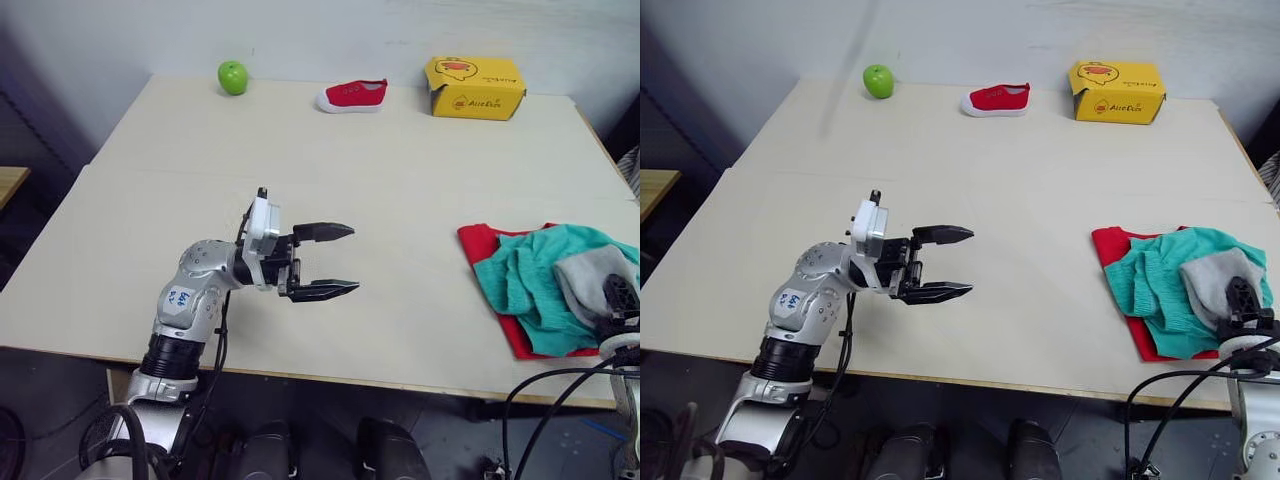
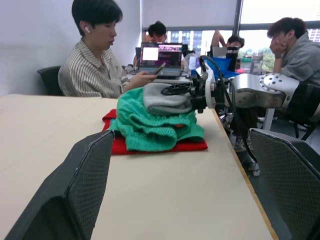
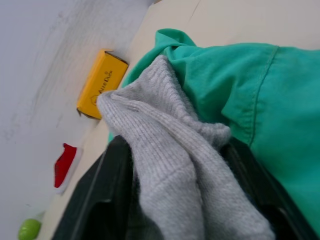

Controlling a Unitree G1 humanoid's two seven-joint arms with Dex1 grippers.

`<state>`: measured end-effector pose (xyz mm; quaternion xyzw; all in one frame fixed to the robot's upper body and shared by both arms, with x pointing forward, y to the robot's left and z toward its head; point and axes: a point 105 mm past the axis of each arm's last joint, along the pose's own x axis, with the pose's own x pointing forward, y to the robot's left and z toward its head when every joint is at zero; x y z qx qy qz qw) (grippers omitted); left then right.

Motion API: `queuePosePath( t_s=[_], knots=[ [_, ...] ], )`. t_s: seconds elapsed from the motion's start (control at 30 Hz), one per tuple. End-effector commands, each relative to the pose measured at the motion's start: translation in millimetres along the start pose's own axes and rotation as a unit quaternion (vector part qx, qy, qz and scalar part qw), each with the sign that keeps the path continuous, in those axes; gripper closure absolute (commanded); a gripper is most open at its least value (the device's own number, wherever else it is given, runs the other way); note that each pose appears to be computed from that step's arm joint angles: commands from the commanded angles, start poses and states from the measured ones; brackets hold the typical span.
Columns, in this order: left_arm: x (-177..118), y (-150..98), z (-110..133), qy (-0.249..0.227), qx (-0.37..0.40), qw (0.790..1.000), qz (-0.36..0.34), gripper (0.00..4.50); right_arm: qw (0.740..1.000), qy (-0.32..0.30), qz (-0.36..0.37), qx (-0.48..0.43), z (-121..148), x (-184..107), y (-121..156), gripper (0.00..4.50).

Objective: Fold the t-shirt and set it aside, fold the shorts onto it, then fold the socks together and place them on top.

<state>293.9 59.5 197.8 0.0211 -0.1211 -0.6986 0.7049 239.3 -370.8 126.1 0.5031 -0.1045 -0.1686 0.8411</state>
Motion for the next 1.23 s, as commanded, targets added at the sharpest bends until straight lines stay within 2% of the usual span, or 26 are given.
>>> queuePosePath(
  t_s=[0.03, 0.07, 0.13, 0.2, 0.27, 0.37, 0.4, 0.43, 0.5, 0.53, 0.6, 0.67, 0.77, 0.87, 0.97, 1.03, 1.23],
  knots=[
    [-11, 0, 2, 0.014, 0.012, 1.0, 0.017, 0.0, 0.999, 0.019, 0.004, -0.026, 14, -19, 1, 0.95],
    [-15, 1, 1, 0.021, 0.013, 0.999, 0.024, 0.0, 0.998, 0.041, -0.003, -0.04, 15, -25, -3, 0.54],
    [-23, 3, 0, 0.03, 0.013, 0.999, 0.038, 0.0, 0.995, 0.069, -0.019, -0.065, 21, -36, -12, 0.03],
    [-30, 5, -2, 0.039, 0.012, 0.998, 0.053, 0.0, 0.993, 0.079, -0.032, -0.083, 33, -43, -19, 0.03],
    [-43, 8, -6, 0.056, 0.008, 0.996, 0.072, 0.0, 0.982, 0.095, -0.023, -0.163, 53, -51, -18, 0.03],
    [-63, 9, -11, 0.085, 0.013, 0.991, 0.1, 0.0, 0.94, 0.129, 0.018, -0.316, 71, -54, -6, 0.03],
    [-71, 9, -14, 0.097, 0.013, 0.989, 0.111, 0.0, 0.902, 0.133, 0.038, -0.41, 77, -52, 0, 0.03],
    [-79, 9, -16, 0.109, 0.015, 0.986, 0.123, 0.0, 0.837, 0.126, 0.062, -0.529, 84, -49, 9, 0.03],
    [-94, 7, -20, 0.134, 0.021, 0.981, 0.139, 0.0, 0.717, 0.132, 0.144, -0.669, 77, -46, 27, 0.03],
    [-105, 7, -23, 0.153, 0.026, 0.975, 0.157, 0.0, 0.694, 0.12, 0.172, -0.688, 78, -41, 39, 0.03],
    [-128, 7, -26, 0.188, 0.039, 0.963, 0.189, 0.0, 0.681, 0.086, 0.234, -0.689, 76, -31, 68, 0.03],
    [-149, 4, -29, 0.219, 0.056, 0.949, 0.221, 0.0, 0.639, 0.099, 0.321, -0.691, 48, -25, 93, 0.03],
    [-171, -1, -29, 0.257, 0.088, 0.93, 0.249, 0.0, 0.57, 0.167, 0.467, -0.655, -20, -32, 119, 0.03],
    [-184, -8, -32, 0.286, 0.099, 0.918, 0.257, 0.0, 0.509, 0.245, 0.557, -0.608, -78, -43, 124, 0.03],
    [-192, -12, -34, 0.295, 0.103, 0.91, 0.273, 0.0, 0.473, 0.294, 0.608, -0.565, -120, -48, 117, 0.03],
    [-192, -8, -32, 0.284, 0.107, 0.906, 0.294, 0.0, 0.455, 0.319, 0.628, -0.545, -141, -53, 107, 0.03],
    [-186, -18, -33, 0.296, 0.11, 0.909, 0.273, 0.0, 0.461, 0.303, 0.649, -0.524, -162, -51, 102, 0.03]
  ],
)
